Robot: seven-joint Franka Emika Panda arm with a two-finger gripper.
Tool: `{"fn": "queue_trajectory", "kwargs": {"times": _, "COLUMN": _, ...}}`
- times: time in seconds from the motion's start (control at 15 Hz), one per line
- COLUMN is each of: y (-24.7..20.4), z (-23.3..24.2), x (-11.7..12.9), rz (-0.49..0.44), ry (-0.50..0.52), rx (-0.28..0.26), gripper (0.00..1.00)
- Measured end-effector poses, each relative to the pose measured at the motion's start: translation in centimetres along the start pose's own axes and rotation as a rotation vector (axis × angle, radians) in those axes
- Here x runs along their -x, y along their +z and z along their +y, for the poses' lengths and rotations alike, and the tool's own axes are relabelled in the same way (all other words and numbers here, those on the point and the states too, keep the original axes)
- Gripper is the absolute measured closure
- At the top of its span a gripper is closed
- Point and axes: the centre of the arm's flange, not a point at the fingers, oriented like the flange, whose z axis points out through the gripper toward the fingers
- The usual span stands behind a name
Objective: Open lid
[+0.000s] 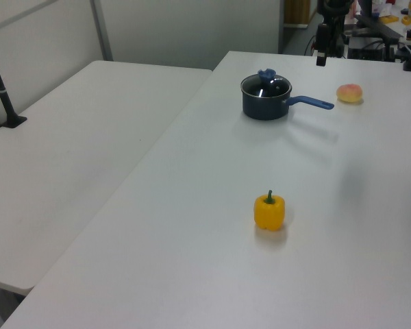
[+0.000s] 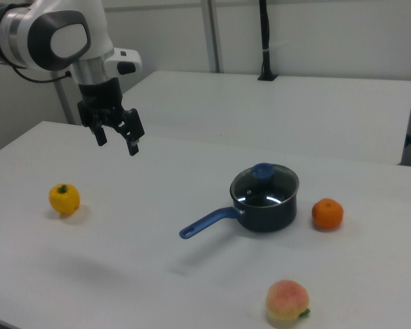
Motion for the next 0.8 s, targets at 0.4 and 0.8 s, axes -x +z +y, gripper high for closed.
{"fn": "queue_trajectory", "kwargs": {"times": 0.4, "y": -0.4, "z": 0.2, "x": 0.09, "rz": 0.008, "ry": 0.003, "rx": 0.0, "gripper": 0.0}}
{"fn": "queue_trajectory", "kwargs": {"times": 0.8, "y": -0.2, "z": 0.24, "x": 0.1, "rz": 0.002, "ry": 0.002, "rx": 0.002, "gripper": 0.0}}
